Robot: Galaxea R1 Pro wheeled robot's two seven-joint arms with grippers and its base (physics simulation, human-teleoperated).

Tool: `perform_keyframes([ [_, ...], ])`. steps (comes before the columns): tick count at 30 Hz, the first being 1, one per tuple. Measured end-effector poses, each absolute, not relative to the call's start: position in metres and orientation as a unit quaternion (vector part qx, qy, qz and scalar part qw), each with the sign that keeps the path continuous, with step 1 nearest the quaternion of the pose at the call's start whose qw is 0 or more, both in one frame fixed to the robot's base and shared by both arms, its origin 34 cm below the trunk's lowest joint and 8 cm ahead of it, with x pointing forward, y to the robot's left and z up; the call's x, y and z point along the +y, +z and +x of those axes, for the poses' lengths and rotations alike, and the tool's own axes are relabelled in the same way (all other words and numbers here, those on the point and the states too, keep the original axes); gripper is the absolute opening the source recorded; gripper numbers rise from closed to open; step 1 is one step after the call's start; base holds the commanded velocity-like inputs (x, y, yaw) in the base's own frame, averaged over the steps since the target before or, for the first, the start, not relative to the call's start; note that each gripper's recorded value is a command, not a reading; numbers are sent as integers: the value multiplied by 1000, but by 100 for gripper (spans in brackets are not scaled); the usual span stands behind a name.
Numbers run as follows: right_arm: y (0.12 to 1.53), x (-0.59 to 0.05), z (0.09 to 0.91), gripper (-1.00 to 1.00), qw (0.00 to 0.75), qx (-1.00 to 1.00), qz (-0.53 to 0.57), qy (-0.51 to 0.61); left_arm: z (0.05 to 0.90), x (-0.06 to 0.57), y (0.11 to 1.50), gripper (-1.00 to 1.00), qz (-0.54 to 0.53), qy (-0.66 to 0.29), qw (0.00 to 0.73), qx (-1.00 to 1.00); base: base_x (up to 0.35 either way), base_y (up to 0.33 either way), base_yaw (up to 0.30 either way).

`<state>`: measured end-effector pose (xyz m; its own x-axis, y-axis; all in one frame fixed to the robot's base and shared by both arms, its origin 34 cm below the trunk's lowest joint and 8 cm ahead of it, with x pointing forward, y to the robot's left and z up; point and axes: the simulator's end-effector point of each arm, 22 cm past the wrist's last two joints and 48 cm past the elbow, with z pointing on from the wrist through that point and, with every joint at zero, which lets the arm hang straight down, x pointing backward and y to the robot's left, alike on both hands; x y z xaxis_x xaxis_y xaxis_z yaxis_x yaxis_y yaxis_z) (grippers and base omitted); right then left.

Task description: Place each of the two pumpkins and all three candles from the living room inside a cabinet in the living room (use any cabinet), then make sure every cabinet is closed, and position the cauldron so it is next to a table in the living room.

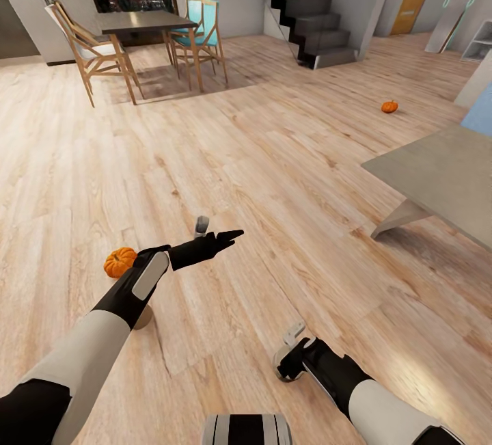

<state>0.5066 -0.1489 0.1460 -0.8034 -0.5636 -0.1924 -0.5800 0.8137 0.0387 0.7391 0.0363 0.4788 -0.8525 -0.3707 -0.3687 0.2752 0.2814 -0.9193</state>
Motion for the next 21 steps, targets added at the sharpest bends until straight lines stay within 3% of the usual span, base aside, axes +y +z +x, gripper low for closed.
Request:
perform_keyframes([
  [21, 126, -151, 493, 100, 68, 948, -307, 48, 737, 36, 449, 100, -45, -602, 252, 756, 0, 0, 0],
])
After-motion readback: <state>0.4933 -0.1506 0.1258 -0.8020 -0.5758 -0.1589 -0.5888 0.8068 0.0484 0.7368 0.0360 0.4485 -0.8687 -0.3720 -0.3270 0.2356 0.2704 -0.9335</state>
